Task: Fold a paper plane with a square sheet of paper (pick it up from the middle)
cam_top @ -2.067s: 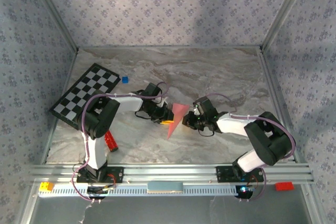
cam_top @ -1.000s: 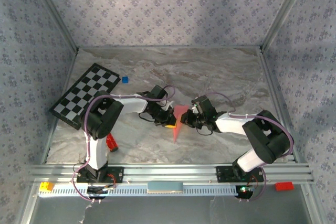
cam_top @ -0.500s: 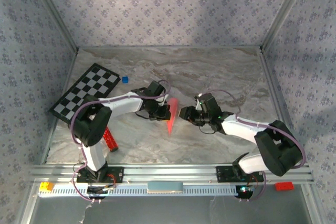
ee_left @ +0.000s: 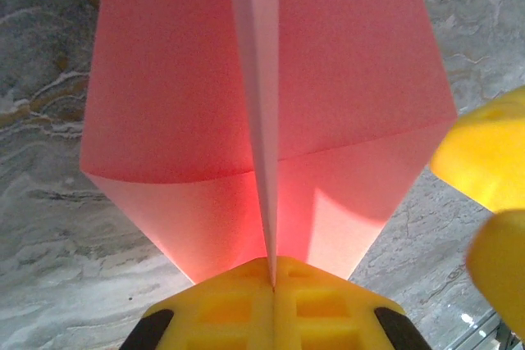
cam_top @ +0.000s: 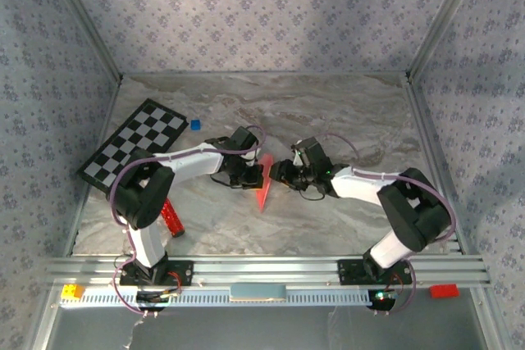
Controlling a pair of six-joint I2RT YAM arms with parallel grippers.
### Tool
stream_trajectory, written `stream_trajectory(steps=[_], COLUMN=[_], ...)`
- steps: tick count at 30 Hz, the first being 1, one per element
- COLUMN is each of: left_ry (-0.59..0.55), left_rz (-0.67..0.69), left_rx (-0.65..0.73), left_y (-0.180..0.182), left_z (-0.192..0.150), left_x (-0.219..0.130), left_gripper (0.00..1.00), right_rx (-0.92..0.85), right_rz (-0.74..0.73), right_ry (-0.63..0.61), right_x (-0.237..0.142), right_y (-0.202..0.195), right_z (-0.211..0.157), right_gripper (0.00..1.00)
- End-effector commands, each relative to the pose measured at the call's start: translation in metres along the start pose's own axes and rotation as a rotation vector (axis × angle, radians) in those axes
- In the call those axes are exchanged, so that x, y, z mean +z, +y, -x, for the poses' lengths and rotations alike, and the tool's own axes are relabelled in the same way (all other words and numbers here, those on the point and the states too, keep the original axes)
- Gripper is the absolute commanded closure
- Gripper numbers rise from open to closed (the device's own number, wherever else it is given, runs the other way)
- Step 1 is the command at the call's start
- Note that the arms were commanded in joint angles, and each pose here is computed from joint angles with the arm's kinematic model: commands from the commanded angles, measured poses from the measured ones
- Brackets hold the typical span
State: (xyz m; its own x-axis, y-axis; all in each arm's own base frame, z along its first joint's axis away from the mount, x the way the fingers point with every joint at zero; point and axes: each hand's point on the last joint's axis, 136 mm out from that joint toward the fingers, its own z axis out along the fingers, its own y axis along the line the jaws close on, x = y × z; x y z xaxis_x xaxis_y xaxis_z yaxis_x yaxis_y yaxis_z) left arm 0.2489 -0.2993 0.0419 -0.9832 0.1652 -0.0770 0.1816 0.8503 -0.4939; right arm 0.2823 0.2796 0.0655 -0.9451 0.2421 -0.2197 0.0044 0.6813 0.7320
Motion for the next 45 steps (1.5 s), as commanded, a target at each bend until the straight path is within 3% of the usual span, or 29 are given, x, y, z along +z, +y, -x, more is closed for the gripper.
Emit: stream_trajectory(steps=[1, 9, 15, 33, 45], left_ry=[-0.016, -0.003, 0.013, 0.062, 0.085], left_rz=[-0.003, 0.015, 0.010, 0.000, 0.042], left_rx=[0.025, 0.027, 0.023, 0.023, 0.026], left_y=[-0.010, -0.006, -0.006, -0.006, 0.001], left_z=[0.003, 0.001, 0.001, -0.002, -0.005], left_x=[-0.012, -0.009, -0.004, 0.010, 0.019], left_gripper=[1.00, 1.00, 0.92, 0.81, 0.86], right_rx=[0.015, 0.053, 0.057, 0.077, 0.086], right_rz=[0.015, -0.030, -0.016, -0.013, -0.017], right_ry=[0.023, 0.053, 0.068, 0.073, 0.072], right_x=[0.009, 0.022, 0.025, 0.029, 0.030], right_y=[0.006, -0.014, -0.015, -0.022, -0.025], right_z=[0.000, -0.005, -0.009, -0.012, -0.012], right_gripper=[0.60, 0.80, 0.88, 0.92, 0.92])
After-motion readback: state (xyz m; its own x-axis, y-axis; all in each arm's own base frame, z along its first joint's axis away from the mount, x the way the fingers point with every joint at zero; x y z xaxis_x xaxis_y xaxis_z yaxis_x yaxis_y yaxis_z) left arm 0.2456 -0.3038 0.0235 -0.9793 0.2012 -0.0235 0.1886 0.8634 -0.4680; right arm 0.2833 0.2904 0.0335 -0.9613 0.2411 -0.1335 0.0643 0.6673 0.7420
